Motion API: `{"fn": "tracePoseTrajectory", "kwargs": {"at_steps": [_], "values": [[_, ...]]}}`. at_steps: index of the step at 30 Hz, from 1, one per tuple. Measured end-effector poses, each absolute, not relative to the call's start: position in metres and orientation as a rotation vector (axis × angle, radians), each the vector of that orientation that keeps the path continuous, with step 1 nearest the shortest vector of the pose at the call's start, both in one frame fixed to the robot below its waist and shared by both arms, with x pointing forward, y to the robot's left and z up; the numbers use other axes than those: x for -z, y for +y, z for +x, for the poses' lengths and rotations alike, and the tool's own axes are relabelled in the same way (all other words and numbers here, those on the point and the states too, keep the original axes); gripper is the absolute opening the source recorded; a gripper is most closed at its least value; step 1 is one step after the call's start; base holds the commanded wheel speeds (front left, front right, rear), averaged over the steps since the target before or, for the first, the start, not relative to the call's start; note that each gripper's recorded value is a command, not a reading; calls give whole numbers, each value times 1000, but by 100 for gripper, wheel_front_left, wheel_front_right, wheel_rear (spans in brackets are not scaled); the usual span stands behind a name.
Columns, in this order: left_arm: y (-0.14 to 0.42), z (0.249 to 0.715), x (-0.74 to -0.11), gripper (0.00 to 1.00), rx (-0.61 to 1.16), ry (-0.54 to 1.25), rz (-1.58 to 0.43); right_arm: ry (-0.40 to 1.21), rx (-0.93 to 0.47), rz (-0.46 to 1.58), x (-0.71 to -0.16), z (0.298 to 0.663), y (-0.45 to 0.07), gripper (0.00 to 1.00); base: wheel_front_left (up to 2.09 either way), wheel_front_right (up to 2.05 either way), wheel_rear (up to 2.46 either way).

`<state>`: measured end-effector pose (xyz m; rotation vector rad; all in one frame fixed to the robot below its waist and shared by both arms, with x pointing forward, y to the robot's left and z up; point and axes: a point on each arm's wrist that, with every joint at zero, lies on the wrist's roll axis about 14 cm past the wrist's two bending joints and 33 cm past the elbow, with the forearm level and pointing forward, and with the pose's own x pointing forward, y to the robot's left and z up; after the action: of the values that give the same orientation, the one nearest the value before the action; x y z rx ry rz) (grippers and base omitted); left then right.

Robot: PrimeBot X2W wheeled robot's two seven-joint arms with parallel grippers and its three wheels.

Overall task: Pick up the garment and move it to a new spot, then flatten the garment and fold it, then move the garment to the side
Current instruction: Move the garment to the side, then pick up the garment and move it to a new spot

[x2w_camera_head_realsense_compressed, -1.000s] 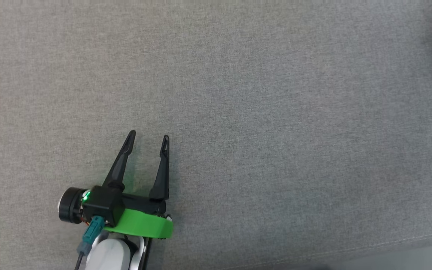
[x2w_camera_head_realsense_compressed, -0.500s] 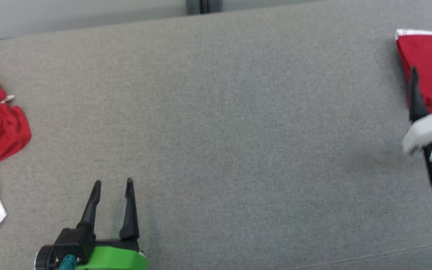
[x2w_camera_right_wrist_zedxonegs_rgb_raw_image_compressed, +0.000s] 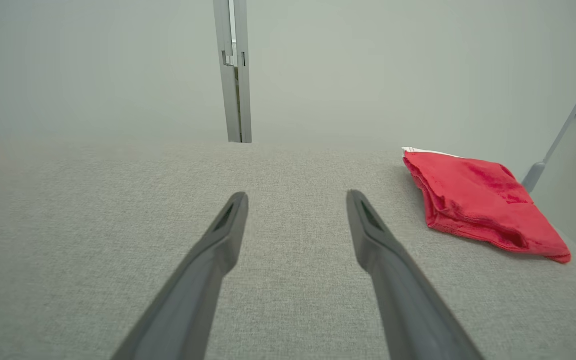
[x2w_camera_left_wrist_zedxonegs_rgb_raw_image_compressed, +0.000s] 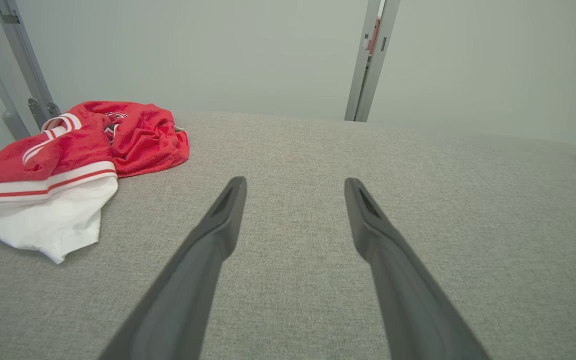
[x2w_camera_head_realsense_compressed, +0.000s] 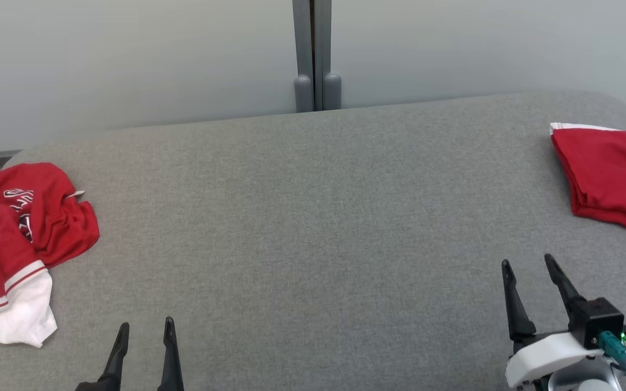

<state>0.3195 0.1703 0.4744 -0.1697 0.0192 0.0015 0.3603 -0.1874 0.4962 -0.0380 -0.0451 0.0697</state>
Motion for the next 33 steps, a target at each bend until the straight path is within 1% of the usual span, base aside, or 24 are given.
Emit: {"fn": "tracePoseTrajectory", "kwargs": {"at_steps": [8,14,22,27,33], "values": [[171,312,-478,100,8,2,-175,-24,-82,-11,-487,333,-177,100,0,0,0],[165,314,-478,100,28,5,-179,-20,-84,-2,-485,330,-175,100,0,0,0],[166,310,-475,100,26,13,-186,-22,-102,3,-487,334,-170,100,0,0,0],[176,303,-474,100,-8,12,-187,-22,-151,18,-487,339,-154,100,0,0,0],[207,282,-473,100,-117,0,-183,-12,-295,54,-486,346,-106,100,0,0,0]]}}
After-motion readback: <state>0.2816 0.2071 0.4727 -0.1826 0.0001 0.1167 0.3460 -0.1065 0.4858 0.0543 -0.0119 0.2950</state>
